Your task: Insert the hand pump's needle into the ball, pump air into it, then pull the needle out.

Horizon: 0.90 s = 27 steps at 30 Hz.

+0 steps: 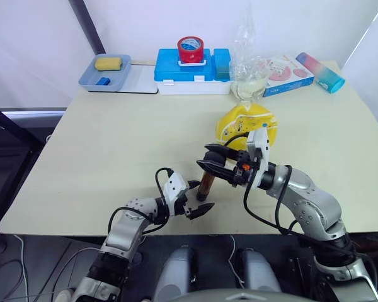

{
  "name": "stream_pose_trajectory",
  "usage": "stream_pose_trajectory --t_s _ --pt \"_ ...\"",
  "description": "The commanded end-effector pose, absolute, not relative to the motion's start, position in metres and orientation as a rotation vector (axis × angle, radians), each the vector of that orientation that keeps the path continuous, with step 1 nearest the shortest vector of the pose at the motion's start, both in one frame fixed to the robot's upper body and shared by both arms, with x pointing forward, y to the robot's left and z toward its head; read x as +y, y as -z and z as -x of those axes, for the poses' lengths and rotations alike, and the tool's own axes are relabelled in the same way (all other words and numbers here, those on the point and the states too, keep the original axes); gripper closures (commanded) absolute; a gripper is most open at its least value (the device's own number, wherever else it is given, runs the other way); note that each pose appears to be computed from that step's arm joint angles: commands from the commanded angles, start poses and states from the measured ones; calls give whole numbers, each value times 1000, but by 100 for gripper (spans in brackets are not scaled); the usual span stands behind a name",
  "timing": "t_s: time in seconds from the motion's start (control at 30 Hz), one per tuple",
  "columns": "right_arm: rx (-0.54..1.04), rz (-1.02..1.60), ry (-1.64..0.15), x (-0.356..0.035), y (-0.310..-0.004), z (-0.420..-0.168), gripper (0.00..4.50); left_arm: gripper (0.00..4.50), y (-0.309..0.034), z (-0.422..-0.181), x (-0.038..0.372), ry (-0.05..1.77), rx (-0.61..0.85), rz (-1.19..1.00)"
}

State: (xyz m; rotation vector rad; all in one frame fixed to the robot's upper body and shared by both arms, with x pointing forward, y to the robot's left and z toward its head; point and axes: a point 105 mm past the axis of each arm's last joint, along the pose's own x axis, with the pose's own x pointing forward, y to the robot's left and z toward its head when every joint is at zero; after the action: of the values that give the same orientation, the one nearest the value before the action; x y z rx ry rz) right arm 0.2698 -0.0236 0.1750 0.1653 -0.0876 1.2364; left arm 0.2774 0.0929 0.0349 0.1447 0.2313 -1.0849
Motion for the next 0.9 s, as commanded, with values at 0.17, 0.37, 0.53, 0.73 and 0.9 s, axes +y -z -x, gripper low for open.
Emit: stream_pose_trajectory --t_s 0.17,0.37,0.53,0.73,0.9 --pt "-167 -156 -1264 -22 -194 -264 246 121 -42 -279 93 1087 184 -167" --pt "-167 -159 -1266 -22 -194 -264 246 121 -40 -278 94 1088 186 -186" --pt "-170 -164 -1255 -21 -195 -266 246 121 -38 -275 96 1086 184 -203" --pt "-172 -177 -1247 -20 -196 -268 246 121 -38 -275 95 1074 180 -206" --pt "-169 -177 -1246 -20 -196 -268 246 121 -39 -276 95 1074 175 -216"
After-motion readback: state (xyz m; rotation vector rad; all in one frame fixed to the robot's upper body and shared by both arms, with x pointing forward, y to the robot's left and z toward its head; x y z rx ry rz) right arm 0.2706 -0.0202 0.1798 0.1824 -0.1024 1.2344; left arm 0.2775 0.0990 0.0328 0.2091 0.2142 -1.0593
